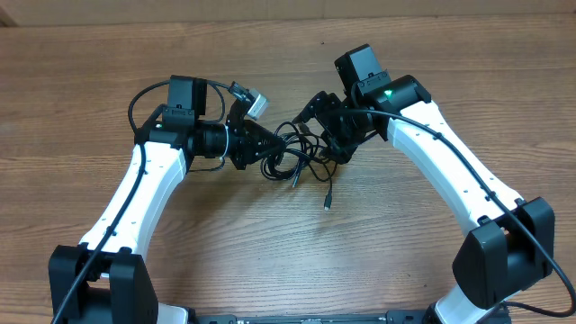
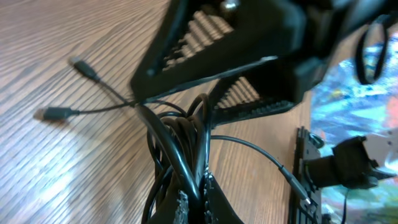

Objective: Untangle cables

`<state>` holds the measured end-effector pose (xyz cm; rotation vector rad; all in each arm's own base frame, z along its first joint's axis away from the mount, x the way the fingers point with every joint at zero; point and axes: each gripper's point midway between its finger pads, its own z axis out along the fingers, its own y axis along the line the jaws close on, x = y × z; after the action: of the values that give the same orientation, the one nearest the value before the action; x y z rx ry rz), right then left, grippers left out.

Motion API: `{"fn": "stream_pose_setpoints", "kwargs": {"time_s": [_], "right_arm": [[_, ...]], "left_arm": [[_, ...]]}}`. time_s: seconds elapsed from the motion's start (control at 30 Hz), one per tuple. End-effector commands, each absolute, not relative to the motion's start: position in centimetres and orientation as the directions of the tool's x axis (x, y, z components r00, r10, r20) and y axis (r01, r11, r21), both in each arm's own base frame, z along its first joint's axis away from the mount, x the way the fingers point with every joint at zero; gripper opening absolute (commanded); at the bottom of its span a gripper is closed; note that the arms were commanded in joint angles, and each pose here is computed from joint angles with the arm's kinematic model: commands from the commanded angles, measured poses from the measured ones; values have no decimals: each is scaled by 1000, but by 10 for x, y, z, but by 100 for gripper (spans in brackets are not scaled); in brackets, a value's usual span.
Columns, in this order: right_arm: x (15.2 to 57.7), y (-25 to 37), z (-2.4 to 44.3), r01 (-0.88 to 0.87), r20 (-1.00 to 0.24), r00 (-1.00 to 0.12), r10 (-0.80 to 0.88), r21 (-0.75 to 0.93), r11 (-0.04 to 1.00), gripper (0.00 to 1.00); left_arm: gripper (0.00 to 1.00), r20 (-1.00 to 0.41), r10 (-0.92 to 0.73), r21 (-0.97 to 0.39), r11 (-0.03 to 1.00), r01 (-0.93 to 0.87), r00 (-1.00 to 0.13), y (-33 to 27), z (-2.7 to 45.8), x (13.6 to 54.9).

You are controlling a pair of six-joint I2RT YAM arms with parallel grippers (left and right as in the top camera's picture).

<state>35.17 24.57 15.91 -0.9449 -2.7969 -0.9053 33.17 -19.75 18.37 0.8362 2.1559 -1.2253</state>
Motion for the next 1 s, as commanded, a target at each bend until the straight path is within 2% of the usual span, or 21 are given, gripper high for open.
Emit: {"fn": "stream_pose_setpoints", "kwargs": {"time_s": [0.0,0.2,0.37,0.43,0.57,0.83,0.9,0.97], "right_arm": [[350,245,150,599,251,-792,557,494,630,82],[333,262,150,600,368,-800,474,527,602,74],[327,265,151,572,379,-820,428,543,615,33],[328,264,151,537,350,-844,407,556,634,6],[330,255,144,427,245,-904,351,562,708,4],[318,246,137,268,169,-963,209,547,793,4],[314,238,132,225,144,-974,176,511,830,4],[306,217,121,174,116,-984,138,413,894,4]], "left_arm": [[5,-808,234,-496,223,839,-540,-210,220,318],[4,-811,232,-494,218,841,-537,-210,221,318],[4,-811,232,-494,218,842,-537,-210,221,318],[4,-810,233,-495,219,841,-538,-210,221,318],[4,-804,239,-496,234,836,-544,-209,218,319],[4,-791,269,-469,310,827,-549,-203,207,328],[4,-778,280,-461,351,815,-562,-200,201,332],[4,-743,269,-472,438,765,-612,-194,194,343]]}}
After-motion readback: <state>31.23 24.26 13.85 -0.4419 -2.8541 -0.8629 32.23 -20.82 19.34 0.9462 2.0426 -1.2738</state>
